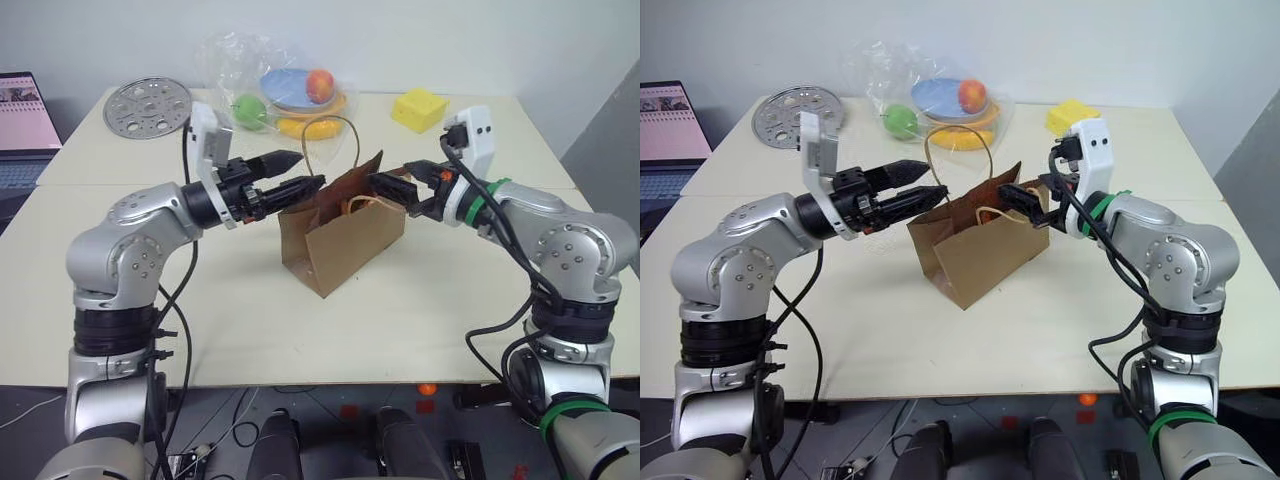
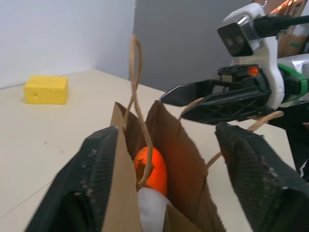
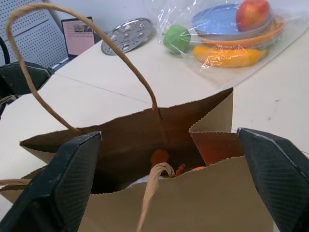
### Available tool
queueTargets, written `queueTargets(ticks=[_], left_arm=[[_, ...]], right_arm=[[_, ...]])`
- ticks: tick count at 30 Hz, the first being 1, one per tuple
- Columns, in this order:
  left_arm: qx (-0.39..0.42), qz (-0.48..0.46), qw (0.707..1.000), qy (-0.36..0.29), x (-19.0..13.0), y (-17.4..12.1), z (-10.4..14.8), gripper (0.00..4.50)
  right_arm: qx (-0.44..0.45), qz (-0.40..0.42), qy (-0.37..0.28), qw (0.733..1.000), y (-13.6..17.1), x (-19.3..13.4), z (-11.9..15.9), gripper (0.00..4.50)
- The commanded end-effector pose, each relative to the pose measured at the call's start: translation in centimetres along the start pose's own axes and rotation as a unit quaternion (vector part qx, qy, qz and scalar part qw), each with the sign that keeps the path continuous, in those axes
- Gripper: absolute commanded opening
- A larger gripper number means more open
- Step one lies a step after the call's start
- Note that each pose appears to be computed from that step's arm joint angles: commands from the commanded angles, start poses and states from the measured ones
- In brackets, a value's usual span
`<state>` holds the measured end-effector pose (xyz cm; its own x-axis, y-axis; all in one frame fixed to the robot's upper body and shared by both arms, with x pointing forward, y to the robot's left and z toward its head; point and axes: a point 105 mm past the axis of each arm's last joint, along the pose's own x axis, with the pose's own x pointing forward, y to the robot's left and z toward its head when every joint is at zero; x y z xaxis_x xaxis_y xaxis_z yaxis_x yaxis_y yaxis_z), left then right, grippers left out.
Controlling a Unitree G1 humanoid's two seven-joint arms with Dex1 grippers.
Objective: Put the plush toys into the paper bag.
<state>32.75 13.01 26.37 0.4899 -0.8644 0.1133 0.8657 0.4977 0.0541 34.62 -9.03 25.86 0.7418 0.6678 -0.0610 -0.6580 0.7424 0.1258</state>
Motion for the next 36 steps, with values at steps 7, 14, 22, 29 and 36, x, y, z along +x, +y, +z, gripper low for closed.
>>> queueTargets(ticks=[7,14,22,29,36], left_arm=[[0.024,0.009,1.000,-0.002,-2.3,-1.3,-0.2,4.47],[0.041,0.006,0.999,0.017,-2.6,-2.3,-1.7,4.47],[0.055,0.014,0.998,0.015,-2.8,-2.3,-1.7,4.47],[0.072,0.041,0.996,0.014,-2.7,-2.6,-3.1,4.47],[0.077,0.041,0.996,0.020,-2.5,-2.8,-4.3,4.47]], right_arm=[[-0.039,-0.008,-0.042,0.998,0.7,-2.2,2.6,4.50],[-0.085,0.055,-0.040,0.994,1.9,-3.9,4.0,4.50],[-0.144,0.090,-0.037,0.985,2.1,-6.2,4.2,4.50],[-0.227,0.083,-0.057,0.969,2.8,-8.0,0.8,4.50],[-0.215,0.053,-0.045,0.974,1.9,-9.1,-2.4,4.50]])
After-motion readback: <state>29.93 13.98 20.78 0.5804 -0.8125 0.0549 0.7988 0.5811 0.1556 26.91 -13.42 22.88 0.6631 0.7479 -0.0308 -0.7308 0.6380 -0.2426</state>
